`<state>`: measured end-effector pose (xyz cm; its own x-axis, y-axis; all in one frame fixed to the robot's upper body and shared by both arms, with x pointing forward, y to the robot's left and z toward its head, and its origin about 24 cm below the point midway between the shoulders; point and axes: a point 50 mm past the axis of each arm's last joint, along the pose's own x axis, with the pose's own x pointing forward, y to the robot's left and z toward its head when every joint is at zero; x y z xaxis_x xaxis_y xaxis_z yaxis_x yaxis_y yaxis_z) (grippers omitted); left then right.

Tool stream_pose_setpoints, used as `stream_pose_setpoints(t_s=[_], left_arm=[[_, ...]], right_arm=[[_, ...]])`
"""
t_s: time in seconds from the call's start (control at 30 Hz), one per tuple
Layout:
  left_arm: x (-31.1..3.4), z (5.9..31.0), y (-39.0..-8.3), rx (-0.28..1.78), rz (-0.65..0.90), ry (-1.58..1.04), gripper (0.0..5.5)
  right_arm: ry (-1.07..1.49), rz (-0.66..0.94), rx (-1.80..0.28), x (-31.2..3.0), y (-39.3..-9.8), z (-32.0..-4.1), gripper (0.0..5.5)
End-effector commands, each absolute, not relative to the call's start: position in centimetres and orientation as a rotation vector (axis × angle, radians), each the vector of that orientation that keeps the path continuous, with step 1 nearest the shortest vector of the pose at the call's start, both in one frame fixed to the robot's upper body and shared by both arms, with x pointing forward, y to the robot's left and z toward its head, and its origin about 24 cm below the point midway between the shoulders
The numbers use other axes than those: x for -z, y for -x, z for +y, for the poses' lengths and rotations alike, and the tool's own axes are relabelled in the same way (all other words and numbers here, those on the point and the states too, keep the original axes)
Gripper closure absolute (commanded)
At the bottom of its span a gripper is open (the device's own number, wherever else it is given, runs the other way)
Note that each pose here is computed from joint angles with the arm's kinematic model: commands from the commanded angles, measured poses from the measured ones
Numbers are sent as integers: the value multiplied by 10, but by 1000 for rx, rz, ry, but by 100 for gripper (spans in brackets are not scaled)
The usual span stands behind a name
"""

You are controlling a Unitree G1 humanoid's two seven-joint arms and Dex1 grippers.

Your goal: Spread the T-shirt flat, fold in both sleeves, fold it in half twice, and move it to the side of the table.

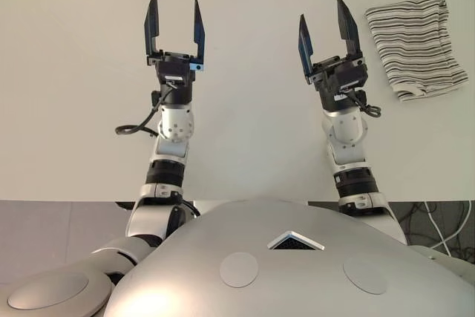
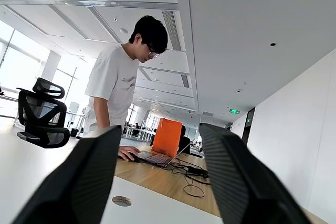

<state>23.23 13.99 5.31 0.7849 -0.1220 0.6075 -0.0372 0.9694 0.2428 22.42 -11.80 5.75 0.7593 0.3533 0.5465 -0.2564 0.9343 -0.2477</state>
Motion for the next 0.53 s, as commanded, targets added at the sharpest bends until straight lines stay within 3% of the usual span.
stream_pose_setpoints(t_s=[0.03,0.53], left_arm=[[-54,139,-231,44,-675,-264,242],[-54,138,-233,38,-670,-267,242]], right_arm=[[163,-640,-346,-61,-228,-119,197],[164,-600,-388,-53,-229,-115,183]])
